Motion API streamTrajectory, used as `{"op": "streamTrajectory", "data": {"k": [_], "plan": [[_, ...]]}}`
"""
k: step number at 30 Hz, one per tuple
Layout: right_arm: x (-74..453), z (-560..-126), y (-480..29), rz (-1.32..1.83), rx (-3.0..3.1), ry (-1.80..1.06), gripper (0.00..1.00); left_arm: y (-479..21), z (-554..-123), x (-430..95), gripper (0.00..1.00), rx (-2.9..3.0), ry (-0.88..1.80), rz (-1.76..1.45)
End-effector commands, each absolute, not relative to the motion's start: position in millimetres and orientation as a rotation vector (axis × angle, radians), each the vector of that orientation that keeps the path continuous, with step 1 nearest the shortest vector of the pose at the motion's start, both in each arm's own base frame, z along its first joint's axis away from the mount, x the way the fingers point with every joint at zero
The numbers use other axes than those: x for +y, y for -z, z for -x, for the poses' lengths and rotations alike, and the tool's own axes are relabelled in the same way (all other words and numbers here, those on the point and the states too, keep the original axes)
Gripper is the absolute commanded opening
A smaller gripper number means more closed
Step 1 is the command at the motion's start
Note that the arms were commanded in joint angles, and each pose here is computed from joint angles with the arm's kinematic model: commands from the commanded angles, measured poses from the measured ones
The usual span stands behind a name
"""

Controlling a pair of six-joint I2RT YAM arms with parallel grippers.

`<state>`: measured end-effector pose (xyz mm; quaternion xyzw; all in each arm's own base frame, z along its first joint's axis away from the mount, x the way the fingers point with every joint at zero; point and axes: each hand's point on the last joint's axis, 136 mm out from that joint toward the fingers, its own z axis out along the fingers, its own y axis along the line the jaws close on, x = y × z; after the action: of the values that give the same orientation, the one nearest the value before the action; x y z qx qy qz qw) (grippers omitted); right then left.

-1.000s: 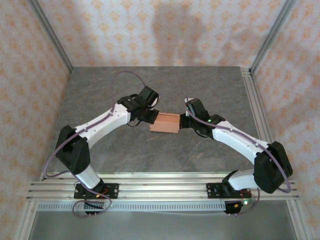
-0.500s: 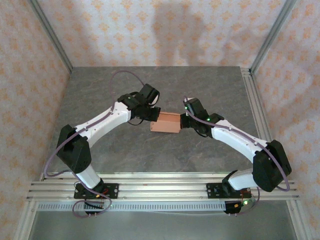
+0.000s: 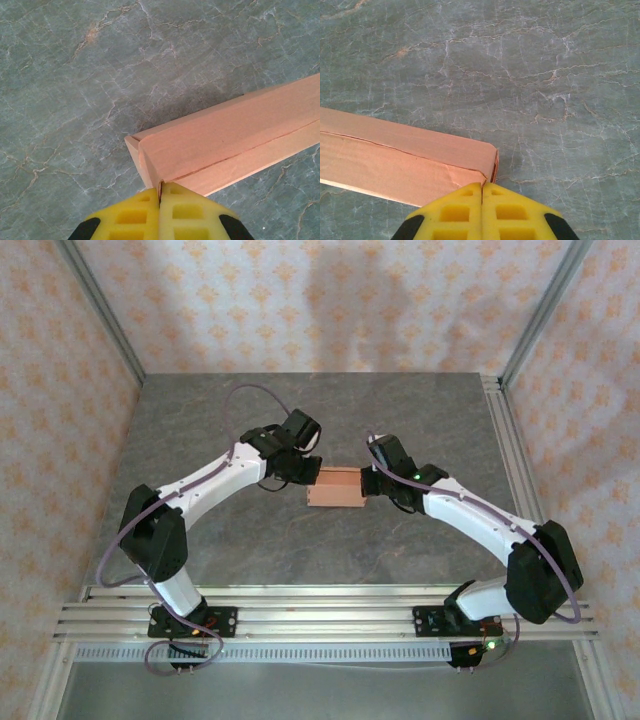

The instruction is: Fold the paper box

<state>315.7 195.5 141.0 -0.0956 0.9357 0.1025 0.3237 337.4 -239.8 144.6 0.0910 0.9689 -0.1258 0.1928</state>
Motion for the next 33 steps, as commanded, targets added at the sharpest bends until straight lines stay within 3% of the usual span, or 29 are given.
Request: {"op": "streamTrajectory", "data": {"k": [1, 33], "plan": [[206.9, -314.9, -161.2, 0.268, 2.418, -0.319, 0.0, -156.2, -341.1, -253.4, 0.0, 2.698, 0.447, -0.246], [206.0, -319.4, -136.0, 0.236, 2.501, -0.259, 0.0, -137.1, -348.8, -244.4, 0.0, 2.731, 0.353, -0.26]]}}
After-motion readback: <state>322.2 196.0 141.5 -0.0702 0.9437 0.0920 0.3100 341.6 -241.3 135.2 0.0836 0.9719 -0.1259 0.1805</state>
